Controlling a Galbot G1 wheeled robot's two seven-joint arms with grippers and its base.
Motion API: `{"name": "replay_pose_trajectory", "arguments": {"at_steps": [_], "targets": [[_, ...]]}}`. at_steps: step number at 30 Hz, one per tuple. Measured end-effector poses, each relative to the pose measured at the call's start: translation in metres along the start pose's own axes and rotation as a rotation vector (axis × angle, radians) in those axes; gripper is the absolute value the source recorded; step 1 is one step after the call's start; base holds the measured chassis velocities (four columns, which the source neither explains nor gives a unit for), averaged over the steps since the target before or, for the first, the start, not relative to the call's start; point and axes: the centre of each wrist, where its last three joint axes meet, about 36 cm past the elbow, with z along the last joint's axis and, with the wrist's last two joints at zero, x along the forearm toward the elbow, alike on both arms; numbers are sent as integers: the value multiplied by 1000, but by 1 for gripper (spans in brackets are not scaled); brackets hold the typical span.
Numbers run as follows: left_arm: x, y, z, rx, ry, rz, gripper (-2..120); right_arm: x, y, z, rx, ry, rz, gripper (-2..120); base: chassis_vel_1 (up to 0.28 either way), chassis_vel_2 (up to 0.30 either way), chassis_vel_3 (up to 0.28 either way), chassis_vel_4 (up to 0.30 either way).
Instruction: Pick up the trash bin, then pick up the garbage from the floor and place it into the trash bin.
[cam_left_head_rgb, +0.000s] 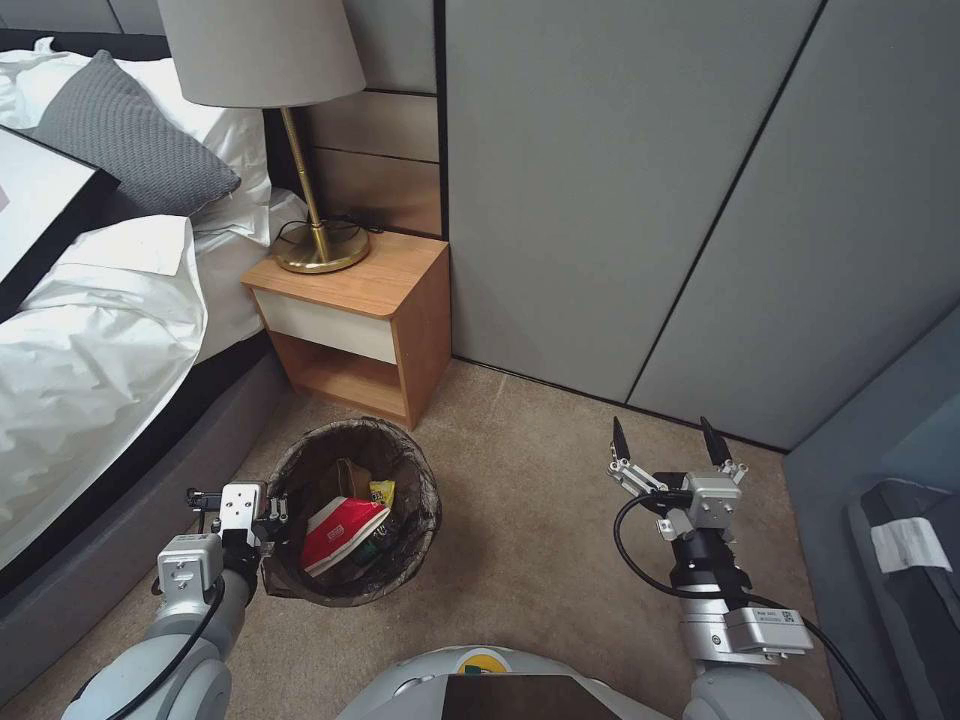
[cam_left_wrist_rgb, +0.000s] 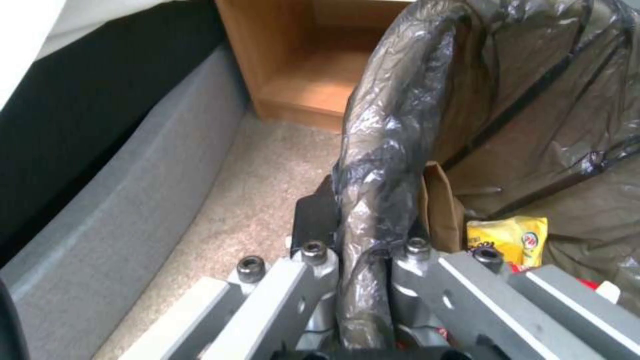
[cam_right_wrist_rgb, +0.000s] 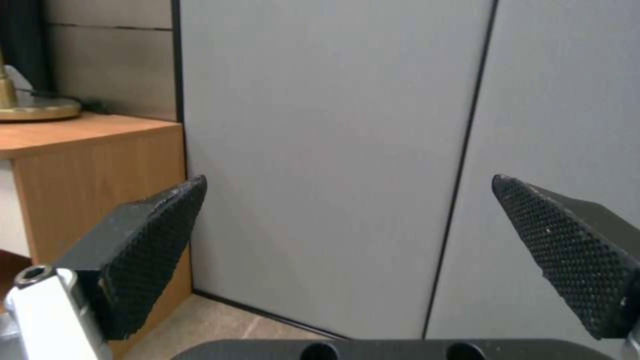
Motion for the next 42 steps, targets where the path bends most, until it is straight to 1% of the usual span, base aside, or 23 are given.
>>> {"name": "replay_pose_trajectory", "arguments": {"at_steps": [16, 42], "targets": [[0, 0, 1, 1, 0, -2, 3, 0, 1, 2, -1, 8, -1, 100, 4, 3, 2, 2], [0, 1, 0, 5, -6, -7, 3, -4, 2, 5, -1, 10, 2, 100, 47, 47, 44, 43]]}}
